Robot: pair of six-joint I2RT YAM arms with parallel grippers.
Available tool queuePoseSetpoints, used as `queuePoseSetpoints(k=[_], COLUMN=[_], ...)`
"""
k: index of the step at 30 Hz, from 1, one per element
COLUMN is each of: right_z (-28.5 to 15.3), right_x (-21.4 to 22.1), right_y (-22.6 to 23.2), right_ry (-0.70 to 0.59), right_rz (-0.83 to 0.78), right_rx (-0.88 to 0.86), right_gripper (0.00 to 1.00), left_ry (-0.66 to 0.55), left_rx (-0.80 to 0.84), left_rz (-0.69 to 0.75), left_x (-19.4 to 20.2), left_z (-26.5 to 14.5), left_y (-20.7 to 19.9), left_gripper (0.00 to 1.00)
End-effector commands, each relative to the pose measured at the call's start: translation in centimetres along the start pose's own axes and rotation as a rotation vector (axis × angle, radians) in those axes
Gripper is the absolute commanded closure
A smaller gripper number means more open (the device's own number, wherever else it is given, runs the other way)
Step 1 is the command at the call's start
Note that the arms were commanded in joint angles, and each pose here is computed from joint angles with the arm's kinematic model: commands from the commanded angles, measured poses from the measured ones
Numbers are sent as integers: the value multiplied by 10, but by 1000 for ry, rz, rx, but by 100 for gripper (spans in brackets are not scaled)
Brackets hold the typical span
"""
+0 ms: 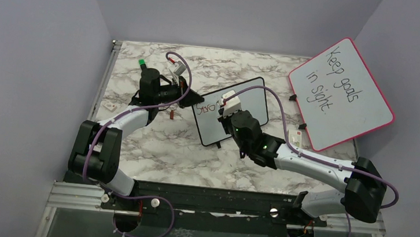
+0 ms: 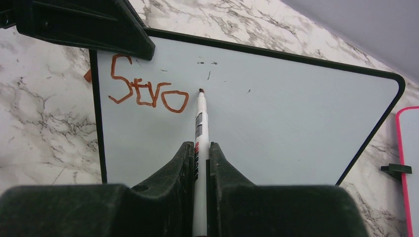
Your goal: Write a sentence on the whiteboard
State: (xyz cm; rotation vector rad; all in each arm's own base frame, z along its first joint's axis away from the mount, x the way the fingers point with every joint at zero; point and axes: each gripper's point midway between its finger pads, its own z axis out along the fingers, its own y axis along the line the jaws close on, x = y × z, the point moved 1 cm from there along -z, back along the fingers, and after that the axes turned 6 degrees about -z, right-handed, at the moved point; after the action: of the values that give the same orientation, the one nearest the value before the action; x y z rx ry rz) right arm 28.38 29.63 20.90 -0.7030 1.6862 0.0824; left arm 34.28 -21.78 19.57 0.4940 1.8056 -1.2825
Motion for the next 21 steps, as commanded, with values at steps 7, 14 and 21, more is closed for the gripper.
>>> queuePoseSetpoints(k=[7, 14, 21], right_z=[-3, -4, -5], right_x=[13, 20, 19], right_y=[8, 14, 10], right_ry=[51, 81, 75], right_rz=[-9, -21, -24], right_rx=[-52, -88, -72], right_gripper=[99, 99, 99], left_ry=[66, 67, 67], left_rx=[-93, -94, -94], left_rz=[-67, -69, -70], left_x=[29, 29, 29], left_z=[1, 1, 1], left_y=[23, 23, 23], left_gripper=[100, 100, 100])
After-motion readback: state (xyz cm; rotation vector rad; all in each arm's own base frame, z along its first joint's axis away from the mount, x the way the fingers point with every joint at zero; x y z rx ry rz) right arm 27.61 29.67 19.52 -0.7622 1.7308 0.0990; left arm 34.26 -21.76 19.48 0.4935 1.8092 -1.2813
